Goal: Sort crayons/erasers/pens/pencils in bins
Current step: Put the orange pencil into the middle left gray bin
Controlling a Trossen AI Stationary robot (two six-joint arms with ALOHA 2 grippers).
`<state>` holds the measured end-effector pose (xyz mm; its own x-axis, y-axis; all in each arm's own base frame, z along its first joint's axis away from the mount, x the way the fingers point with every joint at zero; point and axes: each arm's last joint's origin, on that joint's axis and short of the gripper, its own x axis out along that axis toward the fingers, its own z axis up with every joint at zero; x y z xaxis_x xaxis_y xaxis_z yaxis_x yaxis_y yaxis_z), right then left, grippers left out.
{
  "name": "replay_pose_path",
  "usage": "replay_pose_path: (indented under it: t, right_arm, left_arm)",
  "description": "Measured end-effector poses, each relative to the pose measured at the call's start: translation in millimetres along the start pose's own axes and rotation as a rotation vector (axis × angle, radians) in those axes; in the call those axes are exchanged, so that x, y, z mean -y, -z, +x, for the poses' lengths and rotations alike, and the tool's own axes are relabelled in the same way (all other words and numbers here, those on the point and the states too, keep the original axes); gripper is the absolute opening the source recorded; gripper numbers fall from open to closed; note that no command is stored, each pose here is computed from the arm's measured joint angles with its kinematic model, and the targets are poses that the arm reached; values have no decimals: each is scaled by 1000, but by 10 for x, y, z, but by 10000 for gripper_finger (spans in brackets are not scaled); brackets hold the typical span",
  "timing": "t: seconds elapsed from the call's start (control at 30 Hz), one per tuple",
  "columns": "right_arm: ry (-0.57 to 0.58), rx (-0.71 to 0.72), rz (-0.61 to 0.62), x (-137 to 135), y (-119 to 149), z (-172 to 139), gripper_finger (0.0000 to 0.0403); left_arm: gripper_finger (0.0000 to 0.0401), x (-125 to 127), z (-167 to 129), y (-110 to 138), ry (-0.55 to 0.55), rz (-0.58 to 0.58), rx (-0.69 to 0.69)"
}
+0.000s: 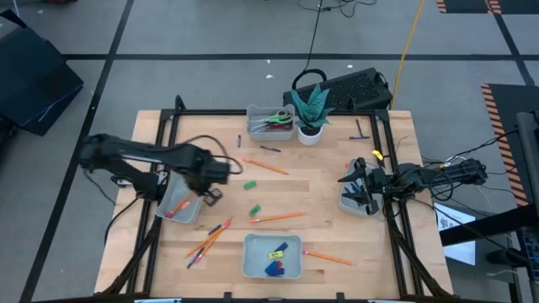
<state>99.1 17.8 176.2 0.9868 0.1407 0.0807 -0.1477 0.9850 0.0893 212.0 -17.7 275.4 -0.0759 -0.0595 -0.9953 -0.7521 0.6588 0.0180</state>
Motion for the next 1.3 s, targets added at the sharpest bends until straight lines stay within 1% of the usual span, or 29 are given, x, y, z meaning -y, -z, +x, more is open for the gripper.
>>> replay_pose_path:
  t: [0.07,0.13,0.23,0.3,0.4,0.5,0.53,0.7,0.83,0.9,1.0,1.1,1.2,1.3]
  right_arm:
    - [0,0,0,0,0,0,212]
    - [0,0,0,0,0,0,212]
    - [0,0,0,0,0,0,212]
    - [0,-1,0,0,2,0,212]
    - [0,-3,0,1,4,0,212]
    - [1,-1,0,1,2,0,212]
    - [0,-1,0,0,2,0,212]
    - [0,-1,0,0,2,0,212]
    - [0,-1,0,0,2,0,212]
    - [0,-1,0,0,2,0,212]
    - [0,-1,0,0,2,0,212]
    - [0,-1,0,0,2,0,212]
    - [0,-1,0,0,2,0,212]
    - [1,-1,0,0,2,0,212]
  left_arm:
    - [28,-140,-116,184,-14,-58,-18]
    - [29,-244,-189,313,-23,-138,-4]
    - [29,-327,-164,404,42,-177,57]
    - [30,-358,-54,418,6,-206,42]
    - [30,-426,188,433,-105,-240,-35]
    - [30,-499,407,432,-175,-275,-96]
    - [30,-507,462,424,-179,-278,-97]
    - [30,-467,584,350,-121,-211,-23]
    - [30,-460,594,345,-114,-150,-19]
    - [30,-455,594,359,-117,-92,-24]
    - [30,-451,593,404,-137,37,-40]
    - [30,-440,595,431,-161,141,-22]
    - [30,-428,597,438,-178,192,9]
    - [30,-392,602,432,-155,216,38]
